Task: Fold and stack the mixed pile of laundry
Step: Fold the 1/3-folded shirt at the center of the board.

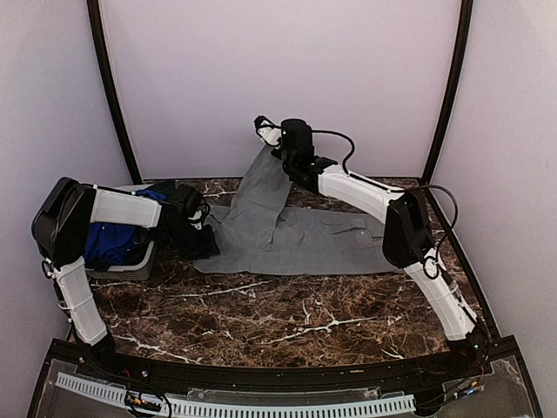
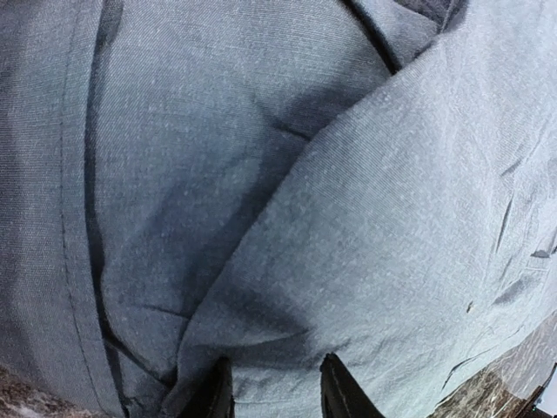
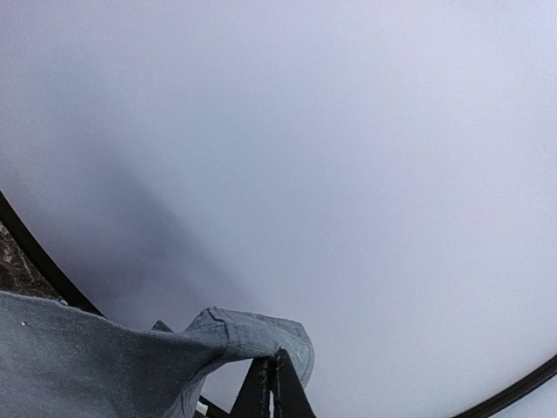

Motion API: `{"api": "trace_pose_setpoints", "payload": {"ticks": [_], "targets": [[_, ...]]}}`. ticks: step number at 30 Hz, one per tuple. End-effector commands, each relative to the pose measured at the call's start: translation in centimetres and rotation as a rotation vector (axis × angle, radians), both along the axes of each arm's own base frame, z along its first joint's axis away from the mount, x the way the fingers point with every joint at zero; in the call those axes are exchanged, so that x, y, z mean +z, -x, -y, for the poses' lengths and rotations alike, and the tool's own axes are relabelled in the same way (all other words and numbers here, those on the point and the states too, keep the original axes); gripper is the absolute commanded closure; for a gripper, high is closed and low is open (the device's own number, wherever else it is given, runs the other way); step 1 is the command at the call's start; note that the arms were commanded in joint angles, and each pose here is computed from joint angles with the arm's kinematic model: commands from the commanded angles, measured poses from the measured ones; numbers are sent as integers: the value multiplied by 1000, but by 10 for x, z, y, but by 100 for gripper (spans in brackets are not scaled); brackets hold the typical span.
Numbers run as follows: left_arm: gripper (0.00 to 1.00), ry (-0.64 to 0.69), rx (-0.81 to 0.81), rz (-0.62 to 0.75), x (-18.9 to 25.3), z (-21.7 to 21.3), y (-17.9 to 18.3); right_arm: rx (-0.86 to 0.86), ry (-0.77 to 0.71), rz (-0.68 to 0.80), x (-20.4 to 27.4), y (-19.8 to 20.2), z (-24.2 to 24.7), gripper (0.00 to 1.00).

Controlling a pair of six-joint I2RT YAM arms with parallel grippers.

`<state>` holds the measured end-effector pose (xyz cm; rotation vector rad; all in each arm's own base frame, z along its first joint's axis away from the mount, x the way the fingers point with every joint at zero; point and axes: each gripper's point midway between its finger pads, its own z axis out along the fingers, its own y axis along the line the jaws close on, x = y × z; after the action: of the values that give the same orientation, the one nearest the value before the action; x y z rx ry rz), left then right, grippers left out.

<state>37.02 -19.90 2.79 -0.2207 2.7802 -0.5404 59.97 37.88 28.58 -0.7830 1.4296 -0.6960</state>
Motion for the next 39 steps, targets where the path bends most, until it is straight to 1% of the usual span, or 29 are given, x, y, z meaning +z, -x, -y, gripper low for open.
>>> {"api": "trace_pose_setpoints", "payload": {"ticks": [1,5,8,13,14,16,17,19,20,21,22,25,28,31,34,37,39], "targets": [[66,-10,12,-40,-10,-5,7,93,2,91,18,16,-38,97],[66,-8,11,-42,-11,-5,8,96,77,56,2,34,-50,100],[65,2,11,-43,-11,-4,8,110,115,25,-7,55,-61,100],[65,17,18,-38,-11,-4,9,148,129,-72,-31,91,-70,100],[65,23,18,-38,-11,-3,9,157,98,-119,-39,95,-68,100],[65,30,16,-40,-12,-3,11,161,20,-219,-46,98,-61,94],[65,32,14,-43,-13,-2,12,163,-13,-287,-53,95,-53,89],[65,37,11,-42,-13,-2,12,206,-106,-425,-61,96,-45,73],[64,39,9,-40,-12,-1,12,260,-146,-513,-69,100,-45,65],[64,43,5,-38,-11,-1,12,265,-207,-548,-68,97,-40,59],[63,46,4,-32,-9,0,11,303,-264,-624,-74,98,-37,55],[61,57,-11,-10,-3,2,9,326,-471,-773,-83,87,-21,54],[58,84,-55,34,11,9,6,308,-600,-893,-100,78,-5,54],[55,79,-106,111,35,12,6,285,-657,-991,-115,83,7,56],[49,51,-135,195,68,8,4,256,-681,-1043,-124,100,22,55],[44,10,-185,249,86,9,1,222,-708,-1074,-128,123,41,54],[44,-7,-207,236,80,12,-4,200,-723,-1088,-131,134,53,54]]}}
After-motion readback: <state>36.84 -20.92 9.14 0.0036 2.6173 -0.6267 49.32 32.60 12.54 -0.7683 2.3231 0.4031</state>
